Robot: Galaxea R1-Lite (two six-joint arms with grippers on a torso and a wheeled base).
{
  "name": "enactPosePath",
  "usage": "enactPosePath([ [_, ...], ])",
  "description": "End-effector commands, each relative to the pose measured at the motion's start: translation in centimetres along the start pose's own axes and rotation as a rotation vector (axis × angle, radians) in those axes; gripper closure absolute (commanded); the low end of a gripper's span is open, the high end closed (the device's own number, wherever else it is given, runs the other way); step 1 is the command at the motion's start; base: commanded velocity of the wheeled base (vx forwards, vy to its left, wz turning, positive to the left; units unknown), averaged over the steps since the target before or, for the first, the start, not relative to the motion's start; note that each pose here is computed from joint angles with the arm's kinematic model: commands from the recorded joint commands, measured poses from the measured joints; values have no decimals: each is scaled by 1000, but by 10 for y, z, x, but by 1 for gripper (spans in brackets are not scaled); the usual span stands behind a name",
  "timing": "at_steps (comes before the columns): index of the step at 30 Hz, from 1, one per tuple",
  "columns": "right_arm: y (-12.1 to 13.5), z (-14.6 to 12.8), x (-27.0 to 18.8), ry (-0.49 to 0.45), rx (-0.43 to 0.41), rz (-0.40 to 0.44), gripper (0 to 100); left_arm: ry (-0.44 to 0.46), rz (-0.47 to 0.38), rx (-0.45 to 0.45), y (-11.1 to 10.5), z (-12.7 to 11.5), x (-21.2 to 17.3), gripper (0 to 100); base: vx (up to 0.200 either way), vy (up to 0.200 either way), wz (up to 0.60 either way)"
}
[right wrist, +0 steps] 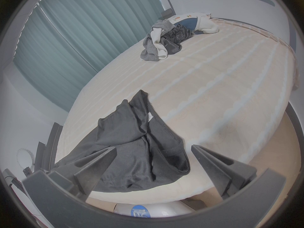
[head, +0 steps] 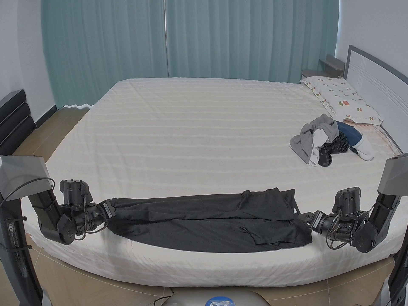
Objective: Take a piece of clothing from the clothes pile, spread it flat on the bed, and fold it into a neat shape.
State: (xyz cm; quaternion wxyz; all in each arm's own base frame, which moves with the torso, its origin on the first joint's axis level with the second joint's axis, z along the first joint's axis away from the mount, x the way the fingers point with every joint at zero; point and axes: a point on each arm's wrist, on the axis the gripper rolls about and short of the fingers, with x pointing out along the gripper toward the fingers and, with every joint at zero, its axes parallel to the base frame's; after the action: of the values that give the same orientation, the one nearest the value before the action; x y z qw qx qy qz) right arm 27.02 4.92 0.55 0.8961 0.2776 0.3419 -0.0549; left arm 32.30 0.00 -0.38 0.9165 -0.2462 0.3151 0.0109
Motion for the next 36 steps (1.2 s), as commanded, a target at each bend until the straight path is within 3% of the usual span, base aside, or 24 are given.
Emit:
enactPosePath([
  [1,0,0,0,1,-1,1,0,-34,-27,-40,-18,4,6,100,0,0,0],
  [16,1,-2,0,7,-7,2,0,-59,-30,-3,-54,-8,5,100,0,-200,0],
  [21,1,-5,-1,15,-9,3,0,-87,-66,32,-82,-3,-3,100,0,-200,0],
  [28,4,-10,-2,29,-20,9,0,-25,-24,75,-117,1,-4,100,0,-200,0],
  [32,5,-11,-2,32,-23,12,0,-24,-22,82,-123,1,-3,100,0,-200,0],
  [33,5,-10,-3,29,-24,14,0,0,-17,116,-142,-6,0,100,0,-200,0],
  [36,5,-10,-3,27,-23,14,0,11,-25,137,-157,-9,-1,100,0,-200,0],
])
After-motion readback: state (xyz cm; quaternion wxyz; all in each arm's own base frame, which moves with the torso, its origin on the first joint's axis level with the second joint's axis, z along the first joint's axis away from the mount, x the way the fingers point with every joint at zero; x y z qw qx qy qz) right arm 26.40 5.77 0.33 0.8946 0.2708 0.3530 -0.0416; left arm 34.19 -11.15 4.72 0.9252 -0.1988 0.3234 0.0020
